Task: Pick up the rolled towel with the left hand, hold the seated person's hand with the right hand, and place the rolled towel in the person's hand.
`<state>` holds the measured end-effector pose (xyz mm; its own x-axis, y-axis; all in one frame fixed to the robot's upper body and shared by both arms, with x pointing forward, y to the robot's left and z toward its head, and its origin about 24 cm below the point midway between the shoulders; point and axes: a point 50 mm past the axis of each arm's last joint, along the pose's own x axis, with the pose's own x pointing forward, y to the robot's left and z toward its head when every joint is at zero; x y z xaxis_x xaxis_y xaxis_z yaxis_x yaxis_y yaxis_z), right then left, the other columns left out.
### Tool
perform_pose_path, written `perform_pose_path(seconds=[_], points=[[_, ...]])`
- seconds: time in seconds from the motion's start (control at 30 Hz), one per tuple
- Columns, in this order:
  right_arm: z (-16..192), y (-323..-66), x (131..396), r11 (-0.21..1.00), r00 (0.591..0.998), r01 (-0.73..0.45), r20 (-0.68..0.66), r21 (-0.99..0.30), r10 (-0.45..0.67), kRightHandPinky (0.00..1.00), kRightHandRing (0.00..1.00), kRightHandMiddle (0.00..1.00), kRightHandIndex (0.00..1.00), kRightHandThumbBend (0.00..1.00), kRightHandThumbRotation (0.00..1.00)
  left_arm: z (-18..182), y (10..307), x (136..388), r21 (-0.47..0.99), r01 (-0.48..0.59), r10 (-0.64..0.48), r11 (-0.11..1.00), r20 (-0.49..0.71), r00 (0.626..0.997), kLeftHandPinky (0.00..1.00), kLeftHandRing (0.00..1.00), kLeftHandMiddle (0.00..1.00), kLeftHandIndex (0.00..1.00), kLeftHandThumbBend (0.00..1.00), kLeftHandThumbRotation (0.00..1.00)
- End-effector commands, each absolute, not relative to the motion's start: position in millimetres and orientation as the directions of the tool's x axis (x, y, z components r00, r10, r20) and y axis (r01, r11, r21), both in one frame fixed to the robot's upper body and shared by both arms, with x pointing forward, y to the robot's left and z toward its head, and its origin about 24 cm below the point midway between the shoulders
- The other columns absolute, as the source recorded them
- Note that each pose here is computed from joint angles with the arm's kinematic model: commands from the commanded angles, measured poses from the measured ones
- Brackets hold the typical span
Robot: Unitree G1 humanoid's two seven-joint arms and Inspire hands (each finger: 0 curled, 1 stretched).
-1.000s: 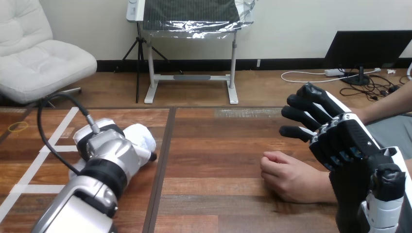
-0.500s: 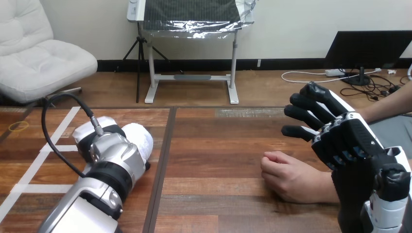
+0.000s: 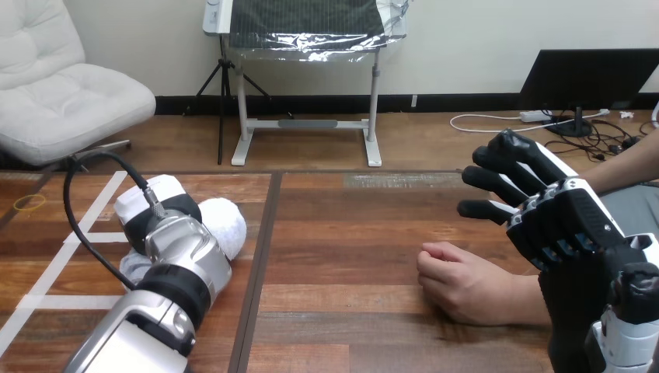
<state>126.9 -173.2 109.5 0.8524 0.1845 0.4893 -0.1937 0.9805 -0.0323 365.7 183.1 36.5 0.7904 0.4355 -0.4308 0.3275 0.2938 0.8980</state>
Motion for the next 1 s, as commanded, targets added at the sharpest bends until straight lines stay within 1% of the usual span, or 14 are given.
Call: perform_pose_path(seconds=[0.0,0.23,0.33,0.47,0.53,0.57,0.63,0.7,0.8,0.97], points=[[124,-172,130,0.978,0.801,-0.203,0.568,-0.041,0.190,0.73,0.83,0.85,0.85,0.78,1.00,47,182,371,0.921,0.265,0.415,0.285,-0.368,0.832,0.12,0.20,0.34,0.61,0.66,0.00],[123,-173,130,0.978,0.801,-0.205,0.568,-0.039,0.190,0.73,0.83,0.85,0.85,0.79,1.00,45,183,371,0.925,0.245,0.393,0.292,-0.349,0.850,0.15,0.23,0.37,0.61,0.68,0.00],[123,-173,130,0.978,0.802,-0.205,0.567,-0.036,0.189,0.73,0.83,0.85,0.85,0.79,1.00,46,183,371,0.921,0.229,0.381,0.315,-0.344,0.858,0.15,0.23,0.37,0.62,0.68,0.00],[123,-173,130,0.978,0.802,-0.206,0.566,-0.037,0.190,0.73,0.83,0.85,0.85,0.79,1.00,51,181,370,0.912,0.174,0.337,0.371,-0.307,0.890,0.15,0.23,0.36,0.63,0.68,0.00],[123,-173,130,0.978,0.802,-0.205,0.566,-0.037,0.190,0.74,0.83,0.85,0.85,0.78,1.00,54,181,369,0.907,0.157,0.323,0.391,-0.294,0.899,0.15,0.23,0.34,0.59,0.68,0.00],[122,-173,130,0.978,0.803,-0.204,0.565,-0.037,0.189,0.74,0.83,0.85,0.85,0.78,1.00,56,180,369,0.898,0.135,0.305,0.418,-0.279,0.911,0.14,0.23,0.34,0.57,0.68,0.00],[122,-174,130,0.978,0.804,-0.204,0.563,-0.037,0.189,0.74,0.83,0.85,0.85,0.78,1.00,59,179,367,0.887,0.112,0.286,0.448,-0.261,0.922,0.15,0.24,0.34,0.52,0.70,0.00],[122,-174,131,0.980,0.807,-0.197,0.560,-0.039,0.185,0.74,0.83,0.85,0.86,0.78,1.00,65,178,364,0.857,0.070,0.255,0.510,-0.228,0.940,0.16,0.25,0.35,0.48,0.71,0.00],[121,-174,131,0.981,0.813,-0.187,0.554,-0.043,0.179,0.74,0.83,0.85,0.85,0.77,1.00,72,176,360,0.817,0.027,0.230,0.576,-0.194,0.954,0.19,0.28,0.37,0.44,0.73,0.00],[120,-175,132,0.982,0.818,-0.182,0.546,-0.052,0.181,0.73,0.83,0.85,0.86,0.76,1.00,85,172,352,0.736,-0.050,0.202,0.675,-0.120,0.972,0.20,0.29,0.37,0.43,0.75,0.00]])
